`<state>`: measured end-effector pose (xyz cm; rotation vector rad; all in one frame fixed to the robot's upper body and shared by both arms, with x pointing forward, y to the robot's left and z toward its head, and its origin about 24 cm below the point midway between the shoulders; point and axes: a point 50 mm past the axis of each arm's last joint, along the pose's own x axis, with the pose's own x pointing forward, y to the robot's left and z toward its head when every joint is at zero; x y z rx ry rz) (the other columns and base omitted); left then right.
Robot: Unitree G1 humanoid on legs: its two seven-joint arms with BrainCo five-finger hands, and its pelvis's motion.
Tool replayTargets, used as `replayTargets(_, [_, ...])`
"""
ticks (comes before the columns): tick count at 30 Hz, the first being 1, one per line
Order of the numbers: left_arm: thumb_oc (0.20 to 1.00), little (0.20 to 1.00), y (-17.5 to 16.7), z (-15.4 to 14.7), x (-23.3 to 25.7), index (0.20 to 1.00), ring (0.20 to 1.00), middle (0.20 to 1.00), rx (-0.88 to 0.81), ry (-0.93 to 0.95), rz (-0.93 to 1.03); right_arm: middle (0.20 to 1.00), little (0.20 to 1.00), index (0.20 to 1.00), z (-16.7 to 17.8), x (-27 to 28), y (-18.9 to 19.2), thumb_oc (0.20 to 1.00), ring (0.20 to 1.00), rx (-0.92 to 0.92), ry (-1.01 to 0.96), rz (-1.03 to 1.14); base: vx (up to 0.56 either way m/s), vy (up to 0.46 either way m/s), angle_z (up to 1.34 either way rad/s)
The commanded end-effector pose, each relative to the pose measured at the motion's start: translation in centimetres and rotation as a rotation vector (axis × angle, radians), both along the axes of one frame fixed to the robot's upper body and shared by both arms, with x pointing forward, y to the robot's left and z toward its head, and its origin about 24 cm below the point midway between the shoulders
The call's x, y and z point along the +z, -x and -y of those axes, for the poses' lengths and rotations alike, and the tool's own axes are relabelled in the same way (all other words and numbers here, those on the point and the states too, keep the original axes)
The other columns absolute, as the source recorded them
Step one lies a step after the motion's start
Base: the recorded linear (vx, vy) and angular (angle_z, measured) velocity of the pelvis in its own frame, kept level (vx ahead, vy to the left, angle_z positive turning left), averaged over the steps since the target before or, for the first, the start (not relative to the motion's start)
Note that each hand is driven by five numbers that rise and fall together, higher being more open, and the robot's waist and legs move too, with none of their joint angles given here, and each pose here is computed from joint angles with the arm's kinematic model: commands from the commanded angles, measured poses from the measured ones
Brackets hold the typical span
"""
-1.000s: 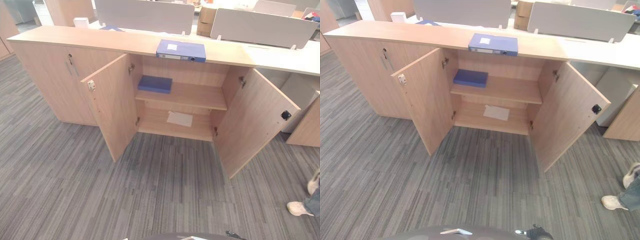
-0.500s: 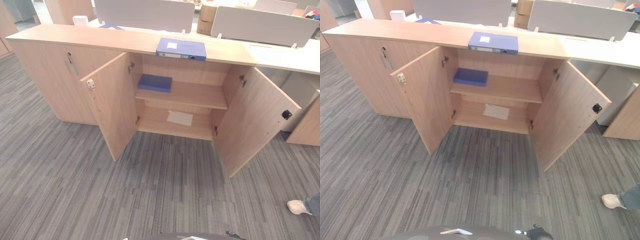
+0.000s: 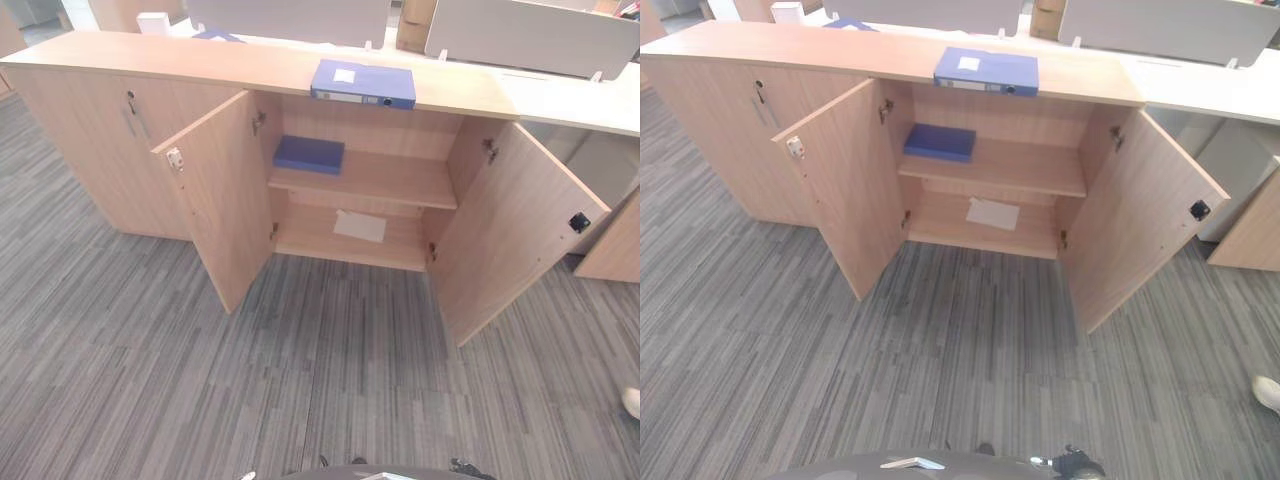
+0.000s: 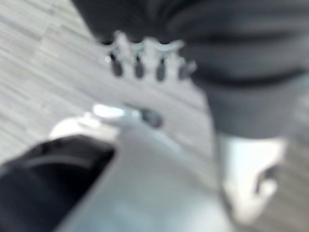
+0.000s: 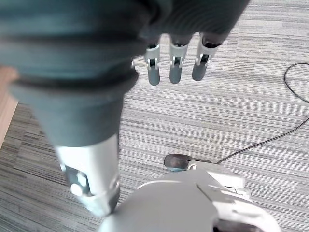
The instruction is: Put the empty folder in the office cabinet
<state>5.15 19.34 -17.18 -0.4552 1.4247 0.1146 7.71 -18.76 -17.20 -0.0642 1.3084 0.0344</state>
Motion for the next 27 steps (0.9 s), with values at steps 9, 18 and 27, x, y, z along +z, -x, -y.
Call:
replayTargets(9, [1.0,1.0,-1.0,1.7,-0.2,1.0,1.0,1.0,-0.008,0.019,0.007,1.0,1.0,1.0,3.7,1.5,-3.7,1.0,1.0,0.013,0.08,0.134,0.04,-0.076,-0.01])
replayTargets(18, [1.0,1.0,0.5,1.7,-0.5,1.0,1.0,1.0,-0.057,-0.004,-0.028,1.0,1.0,1.0,4.5,1.4,-2.6,1.0,1.0,-0.048,0.072,0.144,0.31,0.053,-0.19])
replayTargets(27, [1.0,1.0,0.8,1.1,-0.5,1.0,1.0,1.0,-0.083,-0.055,-0.05,1.0,1.0,1.0,4.4,1.4,-2.3,1.0,1.0,-0.041,0.073,0.173,0.32,0.112,-0.49])
